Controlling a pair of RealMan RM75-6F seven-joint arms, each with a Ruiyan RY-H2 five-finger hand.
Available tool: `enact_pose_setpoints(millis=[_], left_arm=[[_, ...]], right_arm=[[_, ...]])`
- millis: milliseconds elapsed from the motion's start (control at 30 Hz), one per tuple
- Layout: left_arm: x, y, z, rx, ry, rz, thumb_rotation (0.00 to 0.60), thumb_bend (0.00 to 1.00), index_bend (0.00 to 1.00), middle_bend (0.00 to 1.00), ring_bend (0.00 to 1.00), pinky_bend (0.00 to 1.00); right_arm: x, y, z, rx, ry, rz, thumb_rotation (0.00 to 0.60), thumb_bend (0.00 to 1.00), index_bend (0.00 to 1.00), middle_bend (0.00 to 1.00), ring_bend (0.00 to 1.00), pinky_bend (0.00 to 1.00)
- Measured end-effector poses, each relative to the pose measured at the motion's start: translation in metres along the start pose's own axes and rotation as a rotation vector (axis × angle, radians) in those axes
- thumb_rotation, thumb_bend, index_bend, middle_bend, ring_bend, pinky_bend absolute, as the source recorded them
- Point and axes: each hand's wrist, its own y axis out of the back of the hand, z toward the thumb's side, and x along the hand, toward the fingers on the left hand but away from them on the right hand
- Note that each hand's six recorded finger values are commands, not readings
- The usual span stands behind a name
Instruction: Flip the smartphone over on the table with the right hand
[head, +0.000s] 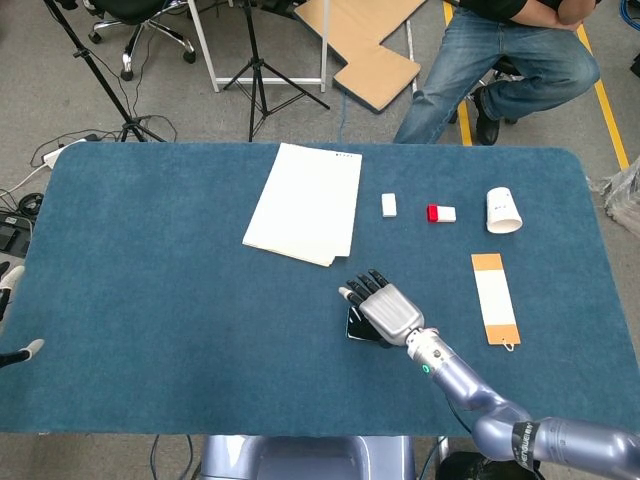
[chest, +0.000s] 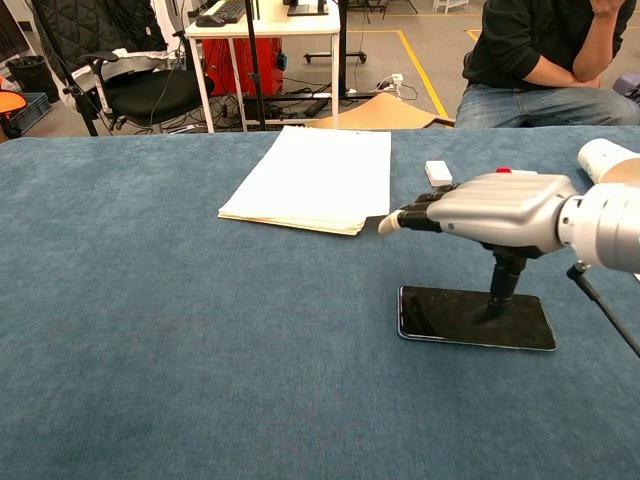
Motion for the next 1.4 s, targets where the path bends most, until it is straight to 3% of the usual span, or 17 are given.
enact_pose_setpoints(millis=[467, 767, 1400], left_arm=[[0.001, -0.002, 0.008, -0.003, -0.012, -0.008, 0.600, 0.00, 0.00, 0.00, 0.00, 0.00], [0.002, -0.003, 0.009, 0.001, -0.006, -0.007, 0.600, 0.00, 0.00, 0.00, 0.00, 0.00], [0.004, -0.005, 0.010, 0.007, 0.001, -0.011, 0.600, 0.00, 0.00, 0.00, 0.00, 0.00]], right_arm=[[-0.016, -0.016, 0.022, 0.107, -0.105, 0.164, 0.600, 0.00, 0.10, 0.12, 0.00, 0.00], [-0.019, -0.025, 0.034, 0.186, -0.155, 0.230, 0.600, 0.00, 0.14, 0.18, 0.00, 0.01], [-0.032, -0.037, 0.040, 0.334, -0.150, 0.176, 0.600, 0.00, 0.21, 0.28, 0.00, 0.05]])
